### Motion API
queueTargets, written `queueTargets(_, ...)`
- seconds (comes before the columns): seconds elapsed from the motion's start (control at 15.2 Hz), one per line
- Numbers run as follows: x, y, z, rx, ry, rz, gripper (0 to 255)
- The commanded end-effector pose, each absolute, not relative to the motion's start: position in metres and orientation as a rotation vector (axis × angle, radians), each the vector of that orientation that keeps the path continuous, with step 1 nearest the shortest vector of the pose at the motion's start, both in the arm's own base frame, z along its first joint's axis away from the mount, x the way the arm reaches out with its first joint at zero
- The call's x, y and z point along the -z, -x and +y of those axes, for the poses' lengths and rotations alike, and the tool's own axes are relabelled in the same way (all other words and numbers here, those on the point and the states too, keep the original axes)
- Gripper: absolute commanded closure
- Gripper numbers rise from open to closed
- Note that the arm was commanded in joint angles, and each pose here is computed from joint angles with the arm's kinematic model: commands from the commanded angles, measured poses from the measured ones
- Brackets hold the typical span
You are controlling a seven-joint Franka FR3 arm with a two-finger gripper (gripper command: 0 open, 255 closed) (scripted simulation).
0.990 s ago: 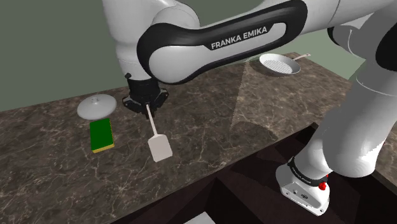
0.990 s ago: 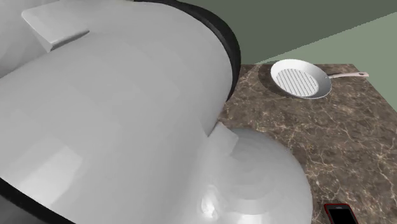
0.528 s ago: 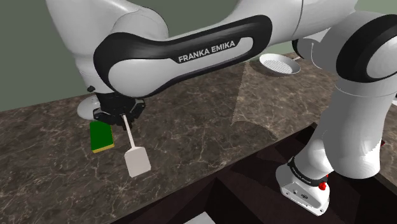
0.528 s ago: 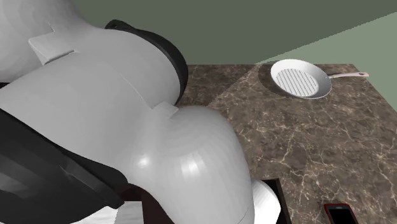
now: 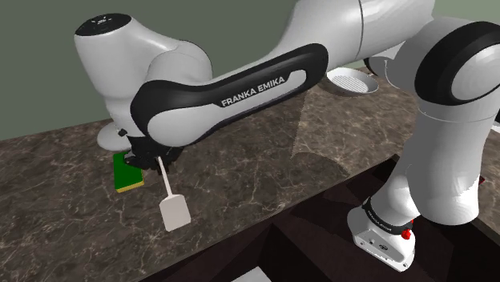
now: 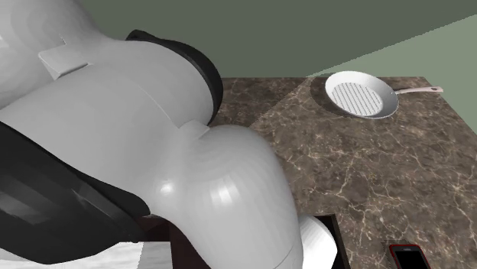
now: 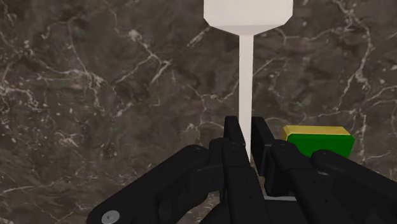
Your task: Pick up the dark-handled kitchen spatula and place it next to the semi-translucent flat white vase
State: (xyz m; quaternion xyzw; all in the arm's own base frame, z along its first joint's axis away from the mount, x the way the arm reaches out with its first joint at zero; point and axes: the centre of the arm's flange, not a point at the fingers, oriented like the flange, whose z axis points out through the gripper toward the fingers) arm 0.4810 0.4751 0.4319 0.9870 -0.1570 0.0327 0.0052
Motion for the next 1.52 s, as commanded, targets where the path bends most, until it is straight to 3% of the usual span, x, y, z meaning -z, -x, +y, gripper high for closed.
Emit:
queueTargets(0.0,-0.422,-0.481,0.475,-0.103,-3.091,-0.491,255)
queueTargets(0.86,-0.353,-0.481,0.475,-0.103,-3.091,-0.491,255)
queueTargets(1.39,-0.351,-0.481,0.475,-0.103,-3.091,-0.491,255)
queueTargets(1.45,-0.351,-0.481,0.475,-0.103,-3.091,-0.491,0)
